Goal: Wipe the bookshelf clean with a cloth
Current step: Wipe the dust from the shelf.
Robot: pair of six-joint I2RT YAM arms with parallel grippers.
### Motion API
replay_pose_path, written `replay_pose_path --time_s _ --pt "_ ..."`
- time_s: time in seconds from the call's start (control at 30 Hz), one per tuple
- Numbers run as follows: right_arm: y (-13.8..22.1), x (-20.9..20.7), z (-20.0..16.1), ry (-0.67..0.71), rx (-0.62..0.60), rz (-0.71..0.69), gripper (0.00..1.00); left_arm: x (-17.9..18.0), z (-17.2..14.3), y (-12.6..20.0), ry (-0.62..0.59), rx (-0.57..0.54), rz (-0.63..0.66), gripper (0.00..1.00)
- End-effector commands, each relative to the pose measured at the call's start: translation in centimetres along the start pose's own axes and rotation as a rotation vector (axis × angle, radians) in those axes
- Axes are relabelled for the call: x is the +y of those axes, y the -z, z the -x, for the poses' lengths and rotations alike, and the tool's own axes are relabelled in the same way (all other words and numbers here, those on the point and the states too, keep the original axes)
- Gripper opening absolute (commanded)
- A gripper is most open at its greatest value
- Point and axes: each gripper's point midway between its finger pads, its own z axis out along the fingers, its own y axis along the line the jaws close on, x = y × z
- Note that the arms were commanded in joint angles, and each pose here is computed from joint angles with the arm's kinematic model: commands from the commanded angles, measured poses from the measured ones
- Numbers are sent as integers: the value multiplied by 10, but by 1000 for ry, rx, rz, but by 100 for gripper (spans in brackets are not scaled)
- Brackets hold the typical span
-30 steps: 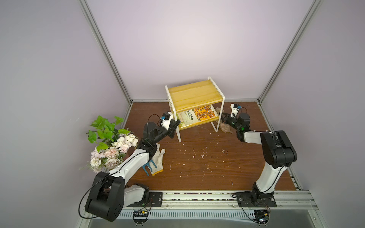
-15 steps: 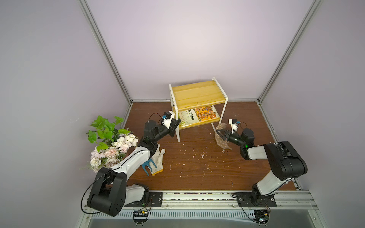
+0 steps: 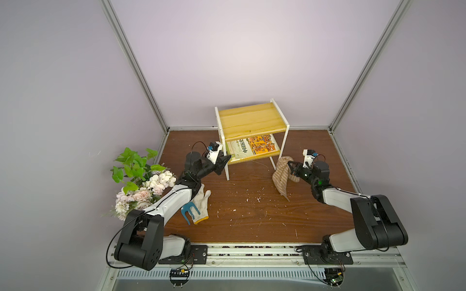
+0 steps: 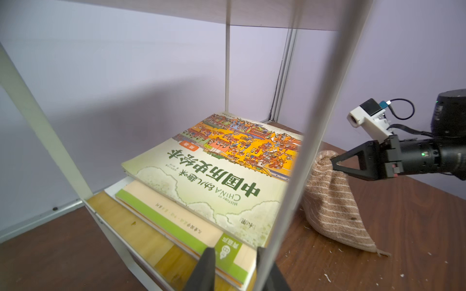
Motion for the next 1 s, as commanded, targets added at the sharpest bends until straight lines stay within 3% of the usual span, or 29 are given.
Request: replay_pose_path --time_s 0.0,0.1,0.27,0.47,0.6,0.97 --pt "-19 1 31 112 -52 -38 0 -2 7 14 85 -77 14 42" --pt "-44 20 36 178 -24 89 0 -4 10 23 132 -147 30 51" --pt "-70 48 13 207 88 363 0 7 8 21 180 -147 86 52" --pt "-43 78 -19 103 157 649 0 5 11 21 179 -150 79 52" --pt "-16 83 -34 89 153 705 0 8 3 18 183 -118 89 53" --pt "39 87 -82 44 211 688 0 18 -5 13 186 -82 126 53"
